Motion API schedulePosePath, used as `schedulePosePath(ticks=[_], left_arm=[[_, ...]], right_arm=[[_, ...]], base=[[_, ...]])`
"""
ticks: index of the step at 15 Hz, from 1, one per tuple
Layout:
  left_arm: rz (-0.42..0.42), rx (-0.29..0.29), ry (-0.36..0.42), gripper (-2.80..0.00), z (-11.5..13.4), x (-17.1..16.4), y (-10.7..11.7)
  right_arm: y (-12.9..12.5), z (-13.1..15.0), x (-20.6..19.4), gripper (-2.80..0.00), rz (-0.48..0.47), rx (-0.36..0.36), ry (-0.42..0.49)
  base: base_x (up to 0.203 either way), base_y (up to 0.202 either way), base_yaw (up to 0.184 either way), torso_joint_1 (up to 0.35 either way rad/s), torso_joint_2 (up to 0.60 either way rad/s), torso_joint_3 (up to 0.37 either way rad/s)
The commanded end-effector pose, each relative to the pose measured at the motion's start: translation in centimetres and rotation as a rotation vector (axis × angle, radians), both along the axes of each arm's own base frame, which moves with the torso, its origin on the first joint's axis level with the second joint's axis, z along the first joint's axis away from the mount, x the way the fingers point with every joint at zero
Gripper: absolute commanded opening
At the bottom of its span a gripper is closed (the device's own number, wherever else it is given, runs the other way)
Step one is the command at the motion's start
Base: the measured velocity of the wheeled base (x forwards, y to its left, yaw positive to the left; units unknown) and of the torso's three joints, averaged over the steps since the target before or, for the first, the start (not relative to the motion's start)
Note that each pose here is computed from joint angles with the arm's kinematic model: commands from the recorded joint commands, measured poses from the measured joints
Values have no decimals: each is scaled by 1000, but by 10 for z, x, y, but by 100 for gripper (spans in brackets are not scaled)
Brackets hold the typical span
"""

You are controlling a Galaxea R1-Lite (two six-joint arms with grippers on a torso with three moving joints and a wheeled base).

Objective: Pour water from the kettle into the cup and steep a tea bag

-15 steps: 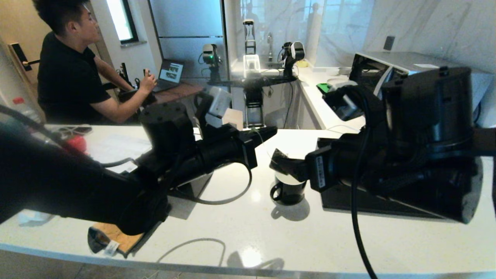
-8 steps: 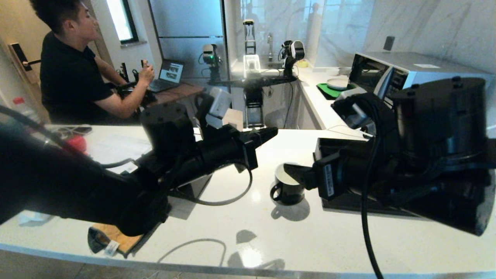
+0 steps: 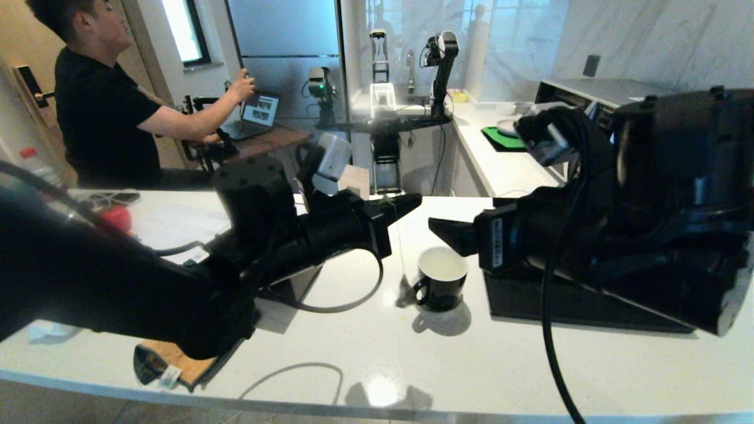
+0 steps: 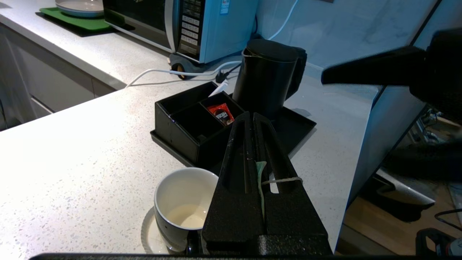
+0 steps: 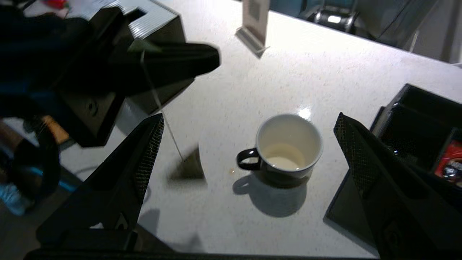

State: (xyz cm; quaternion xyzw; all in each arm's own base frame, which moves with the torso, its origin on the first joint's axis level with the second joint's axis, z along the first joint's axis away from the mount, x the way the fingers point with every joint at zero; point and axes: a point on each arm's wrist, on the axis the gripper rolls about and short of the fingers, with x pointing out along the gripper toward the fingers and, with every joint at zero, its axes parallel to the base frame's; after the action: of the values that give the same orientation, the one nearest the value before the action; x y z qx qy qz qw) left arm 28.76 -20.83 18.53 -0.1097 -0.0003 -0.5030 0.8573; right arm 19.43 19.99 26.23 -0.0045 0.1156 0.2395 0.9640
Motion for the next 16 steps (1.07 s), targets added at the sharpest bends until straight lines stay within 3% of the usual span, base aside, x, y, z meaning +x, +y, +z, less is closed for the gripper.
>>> schedulePosePath(ticks=[1,3,4,11,16], left_arm=[[-3,-4,-3,-280,1,0,0],[-3,-6,-7,-280,2,-1,1],[-3,-5,-5,-280,2,-2,1],[-2,-13,-17,-280,7,-4,2],[-3,-18,-23,-280,10,-7,3]], right_arm=[[-3,0,4,0,-60,-5,-10],[-7,0,10,0,-149,-6,-31],[-10,0,13,-280,-182,-2,-40],[-57,12,37,-280,-413,30,-99],[-106,16,59,-280,-602,77,-253]], base=[[0,0,0,0,0,0],[0,0,0,0,0,0],[0,0,0,0,0,0],[0,0,0,0,0,0],[0,0,0,0,0,0]])
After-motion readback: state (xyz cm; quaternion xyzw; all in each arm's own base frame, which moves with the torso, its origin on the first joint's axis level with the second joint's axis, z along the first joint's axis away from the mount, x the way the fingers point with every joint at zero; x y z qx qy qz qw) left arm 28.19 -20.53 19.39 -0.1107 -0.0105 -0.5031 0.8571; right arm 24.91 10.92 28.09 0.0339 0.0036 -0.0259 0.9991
